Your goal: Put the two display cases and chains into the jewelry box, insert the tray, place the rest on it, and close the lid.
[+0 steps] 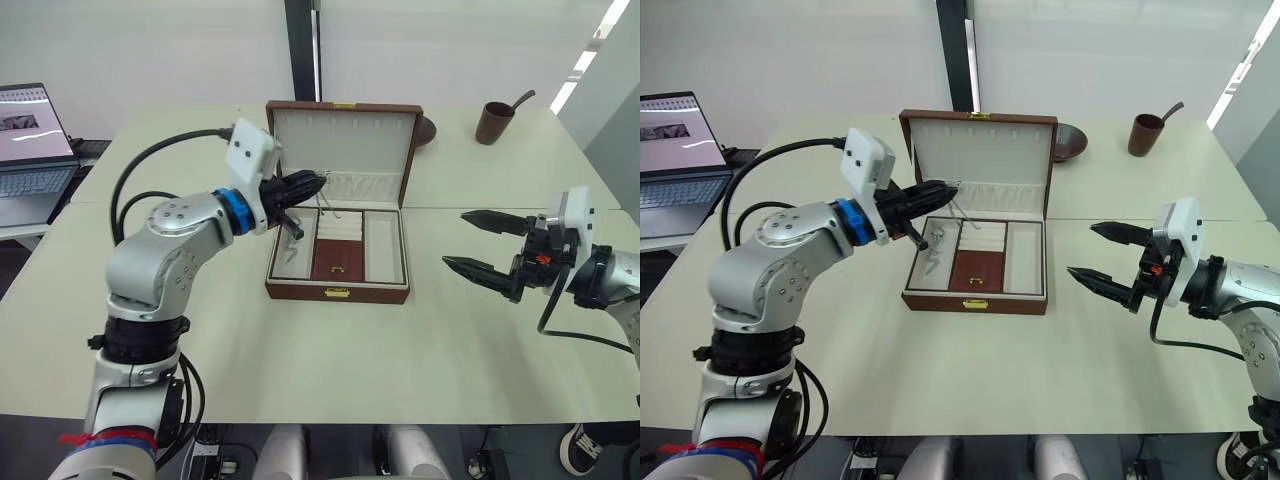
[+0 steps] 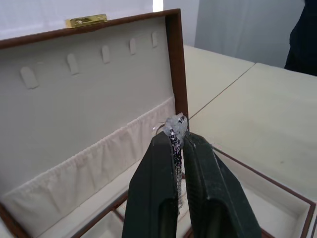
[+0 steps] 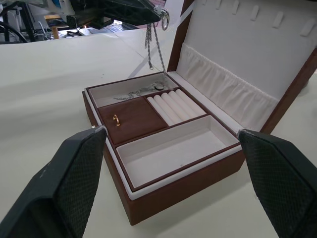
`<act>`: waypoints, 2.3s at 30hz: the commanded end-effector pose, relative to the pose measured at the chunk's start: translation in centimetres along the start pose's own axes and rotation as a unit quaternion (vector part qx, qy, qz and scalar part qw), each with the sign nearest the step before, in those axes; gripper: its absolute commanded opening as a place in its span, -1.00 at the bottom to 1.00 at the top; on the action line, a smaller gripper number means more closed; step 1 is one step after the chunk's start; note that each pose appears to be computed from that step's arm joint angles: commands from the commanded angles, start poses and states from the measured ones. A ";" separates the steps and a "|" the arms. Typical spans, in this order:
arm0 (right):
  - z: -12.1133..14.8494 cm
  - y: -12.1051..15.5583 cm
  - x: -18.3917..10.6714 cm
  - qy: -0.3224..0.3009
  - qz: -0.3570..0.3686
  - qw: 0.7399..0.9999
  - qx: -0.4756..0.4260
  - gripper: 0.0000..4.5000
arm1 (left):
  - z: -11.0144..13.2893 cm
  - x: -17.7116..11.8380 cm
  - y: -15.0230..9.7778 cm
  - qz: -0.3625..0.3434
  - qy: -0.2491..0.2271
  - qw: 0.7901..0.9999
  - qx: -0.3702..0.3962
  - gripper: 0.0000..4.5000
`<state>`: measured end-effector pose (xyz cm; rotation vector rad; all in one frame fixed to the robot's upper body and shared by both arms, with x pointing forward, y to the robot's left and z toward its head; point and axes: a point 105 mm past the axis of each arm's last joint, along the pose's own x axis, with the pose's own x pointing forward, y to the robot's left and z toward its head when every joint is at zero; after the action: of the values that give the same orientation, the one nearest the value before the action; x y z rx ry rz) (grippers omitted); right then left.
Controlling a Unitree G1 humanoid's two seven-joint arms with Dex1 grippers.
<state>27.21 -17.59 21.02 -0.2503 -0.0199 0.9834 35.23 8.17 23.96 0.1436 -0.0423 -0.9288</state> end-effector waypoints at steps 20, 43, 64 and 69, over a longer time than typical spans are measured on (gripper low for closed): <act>0.9 1.8 -2.3 -0.005 -0.085 0.996 -0.014 1.00 | -3.7 7.0 -4.7 -0.177 0.039 0.983 -0.037 -1.00; 0.7 1.4 -2.3 0.001 -0.083 0.997 -0.009 1.00 | -4.7 6.0 -4.2 -0.161 0.044 0.985 -0.037 0.57; -6.4 -5.4 -2.4 0.035 -0.111 0.992 0.047 1.00 | -5.4 -13.5 3.7 0.045 0.103 0.993 -0.022 0.99; -7.8 -5.9 -1.6 0.042 -0.107 0.992 0.053 1.00 | -8.7 -18.5 5.8 0.141 0.152 0.978 -0.032 0.99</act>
<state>31.87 -23.82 13.94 -0.1581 0.1250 0.7460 29.57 25.69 15.59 0.1652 0.2864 -0.6825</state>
